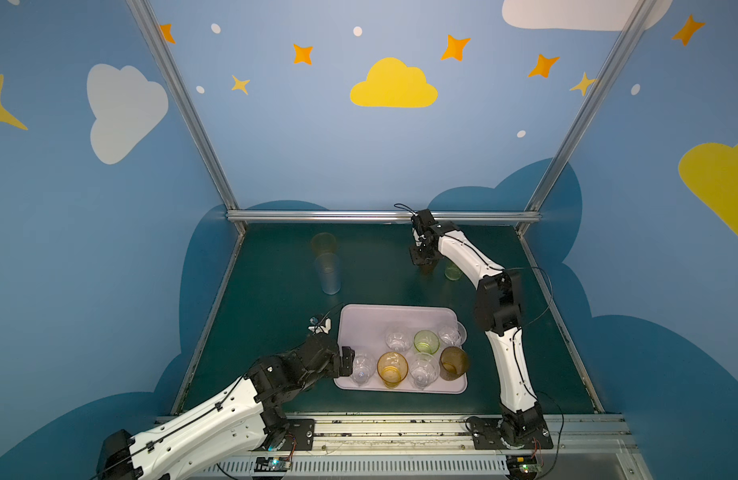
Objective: Place the glasses into the tray
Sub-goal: 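Lower the right gripper and close it on the dark amber glass rim, then lift the dark amber glass with the right gripper and carry it over the tray, then lower the dark amber glass onto the tray's far corner with the right gripper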
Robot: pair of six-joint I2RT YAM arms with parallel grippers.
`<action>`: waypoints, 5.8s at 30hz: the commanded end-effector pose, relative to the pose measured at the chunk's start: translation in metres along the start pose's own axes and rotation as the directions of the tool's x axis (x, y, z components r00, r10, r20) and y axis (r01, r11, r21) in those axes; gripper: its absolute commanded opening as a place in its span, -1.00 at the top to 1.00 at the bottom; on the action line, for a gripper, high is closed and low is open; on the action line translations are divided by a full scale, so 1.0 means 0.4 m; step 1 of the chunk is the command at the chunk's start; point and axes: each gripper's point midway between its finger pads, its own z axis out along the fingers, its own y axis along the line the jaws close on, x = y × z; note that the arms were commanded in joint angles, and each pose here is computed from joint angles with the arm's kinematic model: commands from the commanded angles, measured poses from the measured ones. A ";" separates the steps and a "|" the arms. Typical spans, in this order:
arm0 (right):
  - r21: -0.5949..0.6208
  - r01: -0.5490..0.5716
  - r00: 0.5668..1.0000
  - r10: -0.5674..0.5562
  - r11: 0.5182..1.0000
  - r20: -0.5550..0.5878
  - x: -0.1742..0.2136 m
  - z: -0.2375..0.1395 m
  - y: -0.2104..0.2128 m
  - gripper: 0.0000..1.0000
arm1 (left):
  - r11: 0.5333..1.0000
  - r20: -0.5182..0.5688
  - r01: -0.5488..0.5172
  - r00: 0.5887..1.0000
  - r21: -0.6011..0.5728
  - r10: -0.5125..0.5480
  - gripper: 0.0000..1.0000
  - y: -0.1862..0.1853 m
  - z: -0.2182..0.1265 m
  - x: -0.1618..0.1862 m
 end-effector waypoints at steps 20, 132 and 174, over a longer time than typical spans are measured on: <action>-0.066 0.021 1.000 -0.021 0.998 -0.006 0.003 -0.025 0.047 1.00 | 1.000 0.010 0.005 1.000 0.011 -0.005 -1.00 -0.013 -0.005 -0.017; -0.270 0.170 0.983 -0.181 0.948 -0.019 0.440 -0.427 0.661 1.00 | 0.938 0.210 0.158 0.951 0.309 -0.229 -1.00 0.053 -0.177 -0.005; -0.239 0.116 0.967 -0.165 0.964 -0.196 0.557 -0.283 0.690 1.00 | 0.930 0.243 0.162 0.937 0.329 -0.250 -1.00 0.067 -0.197 -0.011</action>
